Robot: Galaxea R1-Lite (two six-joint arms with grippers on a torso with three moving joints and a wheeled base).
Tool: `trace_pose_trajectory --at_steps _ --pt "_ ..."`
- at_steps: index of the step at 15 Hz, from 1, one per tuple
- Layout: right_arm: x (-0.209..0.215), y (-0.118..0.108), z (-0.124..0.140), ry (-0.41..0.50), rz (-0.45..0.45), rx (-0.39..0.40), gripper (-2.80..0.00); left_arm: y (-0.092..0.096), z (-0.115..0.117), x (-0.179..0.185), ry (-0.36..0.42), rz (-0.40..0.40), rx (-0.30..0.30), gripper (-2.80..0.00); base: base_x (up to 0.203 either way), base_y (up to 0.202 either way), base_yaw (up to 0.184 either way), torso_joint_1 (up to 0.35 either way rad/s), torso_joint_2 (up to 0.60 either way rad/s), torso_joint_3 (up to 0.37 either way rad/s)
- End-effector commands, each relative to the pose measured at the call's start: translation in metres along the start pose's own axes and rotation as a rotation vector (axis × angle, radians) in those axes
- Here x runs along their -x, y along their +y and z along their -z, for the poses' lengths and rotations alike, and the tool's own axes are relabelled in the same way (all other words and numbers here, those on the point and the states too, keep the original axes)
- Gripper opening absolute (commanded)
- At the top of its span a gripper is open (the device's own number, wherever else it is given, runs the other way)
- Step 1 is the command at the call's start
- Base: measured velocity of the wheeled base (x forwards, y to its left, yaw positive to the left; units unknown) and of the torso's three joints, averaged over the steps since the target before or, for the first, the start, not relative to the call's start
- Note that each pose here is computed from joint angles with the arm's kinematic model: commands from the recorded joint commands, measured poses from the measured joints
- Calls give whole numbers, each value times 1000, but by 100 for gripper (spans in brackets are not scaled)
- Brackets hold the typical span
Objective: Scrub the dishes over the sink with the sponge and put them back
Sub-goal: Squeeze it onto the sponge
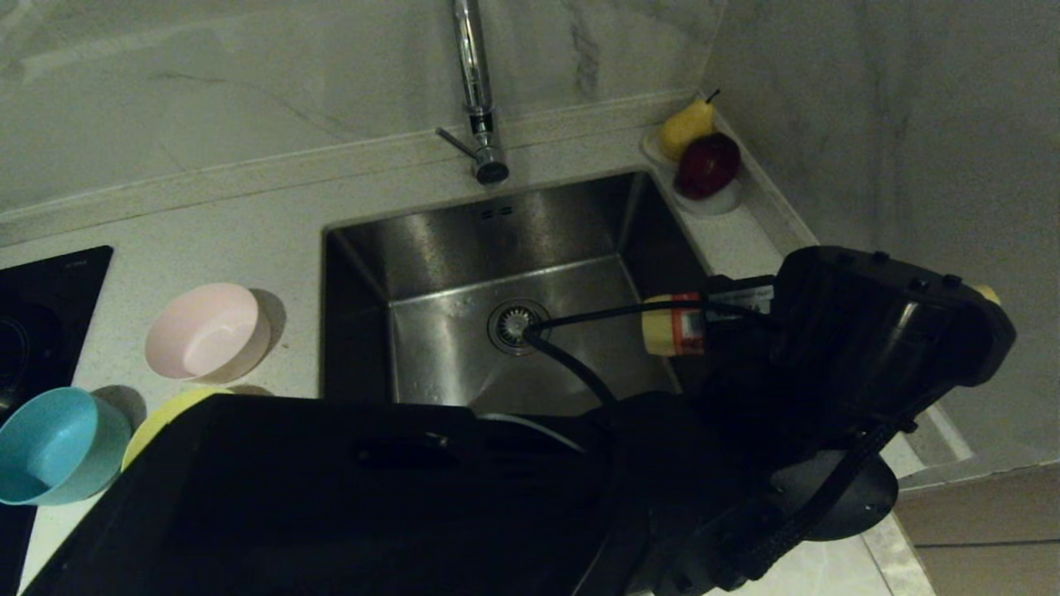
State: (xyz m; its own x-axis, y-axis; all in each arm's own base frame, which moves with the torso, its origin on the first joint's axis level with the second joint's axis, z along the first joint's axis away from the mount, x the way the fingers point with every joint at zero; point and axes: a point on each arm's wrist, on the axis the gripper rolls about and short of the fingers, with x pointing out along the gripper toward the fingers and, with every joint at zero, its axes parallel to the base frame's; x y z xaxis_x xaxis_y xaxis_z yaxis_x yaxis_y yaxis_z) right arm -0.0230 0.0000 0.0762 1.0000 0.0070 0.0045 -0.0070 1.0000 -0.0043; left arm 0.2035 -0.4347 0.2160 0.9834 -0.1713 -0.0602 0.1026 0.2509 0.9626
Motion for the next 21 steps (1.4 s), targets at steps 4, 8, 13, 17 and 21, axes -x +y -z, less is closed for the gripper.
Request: trace_pose_trajectory --at_steps 4,8,13,17,21 --pt "0 0 0 0 -1 0 -280 -18 -2 -2 102 -18 -67 -280 0 0 0 0 0 0" --pt "0 0 0 0 -1 0 -280 -28 -2 -3 131 -18 -109 -280 0 0 0 0 0 0" --pt "0 0 0 0 -1 0 -280 -43 -2 -4 218 -36 -157 -280 0 0 0 0 0 0" --pt "0 0 0 0 -1 0 -280 -60 -3 -8 224 -23 -186 -280 0 0 0 0 0 0" --pt "0 0 0 0 -1 0 -280 -66 -2 -9 229 -16 -207 -280 0 0 0 0 0 0"
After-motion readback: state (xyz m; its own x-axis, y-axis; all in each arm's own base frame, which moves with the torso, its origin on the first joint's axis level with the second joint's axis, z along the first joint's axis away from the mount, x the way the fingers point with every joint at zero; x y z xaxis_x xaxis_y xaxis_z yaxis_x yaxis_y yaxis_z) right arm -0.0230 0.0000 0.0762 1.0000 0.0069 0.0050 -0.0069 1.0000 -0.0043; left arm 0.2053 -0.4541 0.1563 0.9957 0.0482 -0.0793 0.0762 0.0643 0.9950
